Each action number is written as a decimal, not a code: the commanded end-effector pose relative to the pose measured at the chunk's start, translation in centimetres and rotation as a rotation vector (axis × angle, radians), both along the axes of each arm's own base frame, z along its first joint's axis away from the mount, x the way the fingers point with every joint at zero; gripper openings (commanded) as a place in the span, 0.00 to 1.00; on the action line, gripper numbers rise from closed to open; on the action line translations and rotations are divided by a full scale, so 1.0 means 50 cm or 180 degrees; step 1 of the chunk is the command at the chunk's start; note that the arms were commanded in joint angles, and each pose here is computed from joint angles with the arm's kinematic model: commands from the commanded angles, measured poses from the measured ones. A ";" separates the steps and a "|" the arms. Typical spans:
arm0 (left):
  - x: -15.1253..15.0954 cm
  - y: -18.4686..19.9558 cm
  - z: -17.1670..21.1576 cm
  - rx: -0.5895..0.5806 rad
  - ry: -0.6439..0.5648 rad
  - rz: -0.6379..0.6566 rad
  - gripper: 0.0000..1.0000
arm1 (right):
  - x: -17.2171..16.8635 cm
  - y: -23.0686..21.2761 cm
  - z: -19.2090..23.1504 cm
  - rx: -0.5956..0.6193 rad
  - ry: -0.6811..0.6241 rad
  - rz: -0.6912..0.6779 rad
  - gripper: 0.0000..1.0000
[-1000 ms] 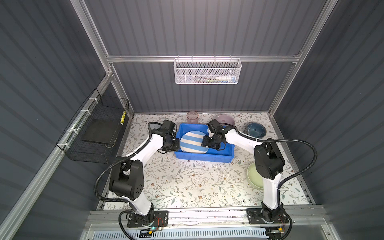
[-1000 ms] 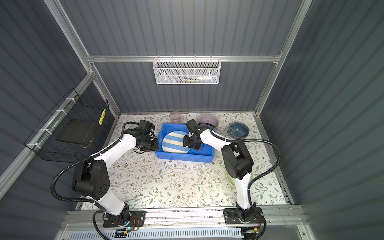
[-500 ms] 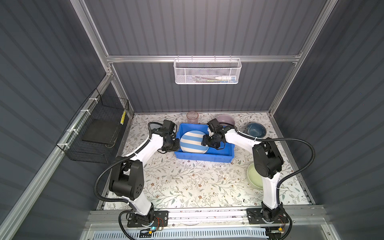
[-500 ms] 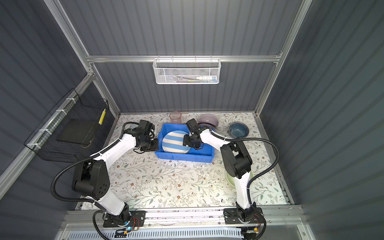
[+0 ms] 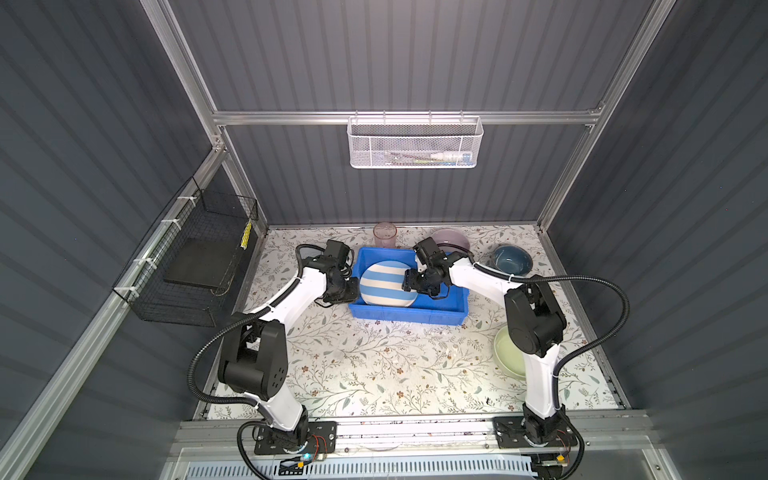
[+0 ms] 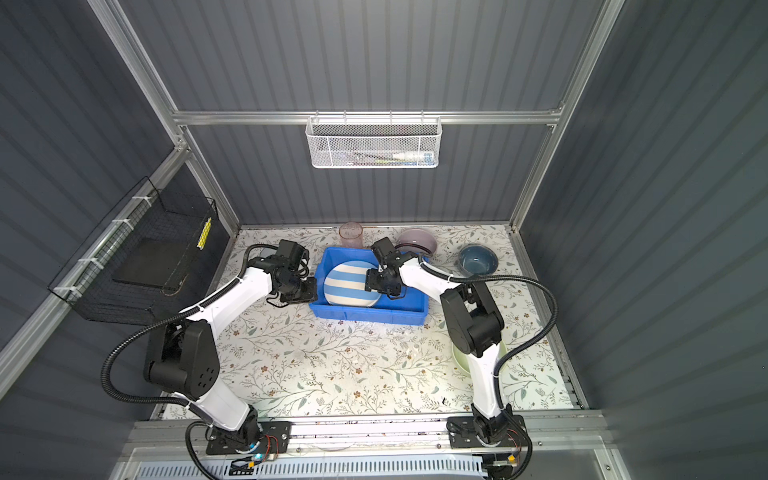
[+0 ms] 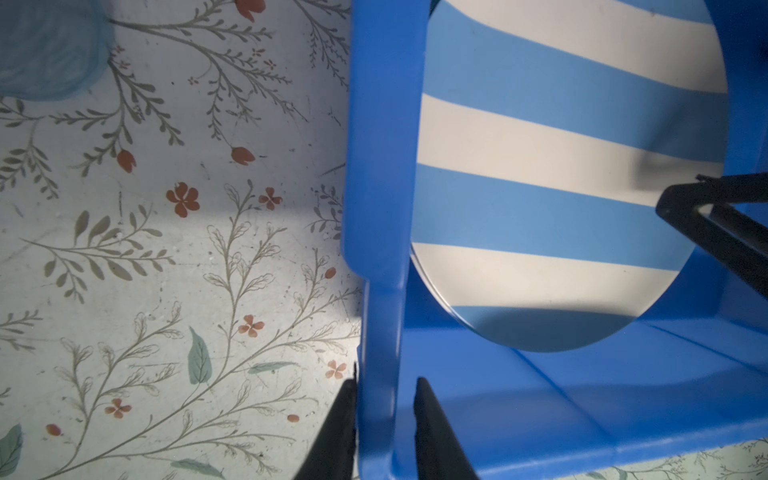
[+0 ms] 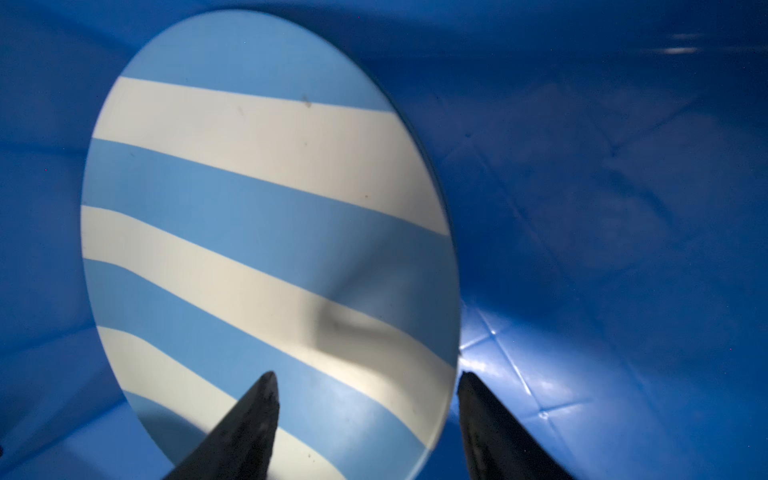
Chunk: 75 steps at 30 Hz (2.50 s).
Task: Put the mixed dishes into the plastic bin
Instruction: 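Raise both open grippers slightly above the plate stack in the bin, then move the right gripper out of the bin down to the pale green bowl's rim, then close the right gripper on the rim of the pale green bowl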
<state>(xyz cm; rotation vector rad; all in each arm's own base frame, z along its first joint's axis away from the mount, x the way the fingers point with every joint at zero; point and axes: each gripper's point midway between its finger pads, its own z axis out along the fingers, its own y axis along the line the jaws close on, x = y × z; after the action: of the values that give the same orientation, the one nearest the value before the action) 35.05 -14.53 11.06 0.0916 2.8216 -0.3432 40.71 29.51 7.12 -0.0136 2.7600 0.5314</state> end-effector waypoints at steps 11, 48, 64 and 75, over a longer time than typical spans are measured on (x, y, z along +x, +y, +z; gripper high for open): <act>0.000 -0.002 0.097 -0.0101 -0.0302 -0.0031 0.52 | -0.128 -0.212 0.171 -0.0694 -0.0227 -0.0192 0.71; -0.067 0.031 0.158 -0.0046 -0.0507 -0.0108 0.70 | -0.354 -0.445 -0.015 -0.0673 0.0711 -0.1156 0.40; -0.085 0.045 0.172 0.0005 -0.0565 -0.0073 0.69 | -0.275 -0.414 -0.005 -0.0655 0.0449 -0.0791 0.12; -0.086 0.042 0.166 -0.0025 -0.0542 -0.0064 0.69 | -0.223 -0.380 0.004 -0.0534 0.0362 -0.0582 0.19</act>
<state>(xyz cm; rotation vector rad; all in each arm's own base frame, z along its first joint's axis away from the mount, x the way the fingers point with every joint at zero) 31.59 -12.70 19.45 0.1244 2.6408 -0.3413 28.22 9.50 6.67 0.2919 2.8971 0.2065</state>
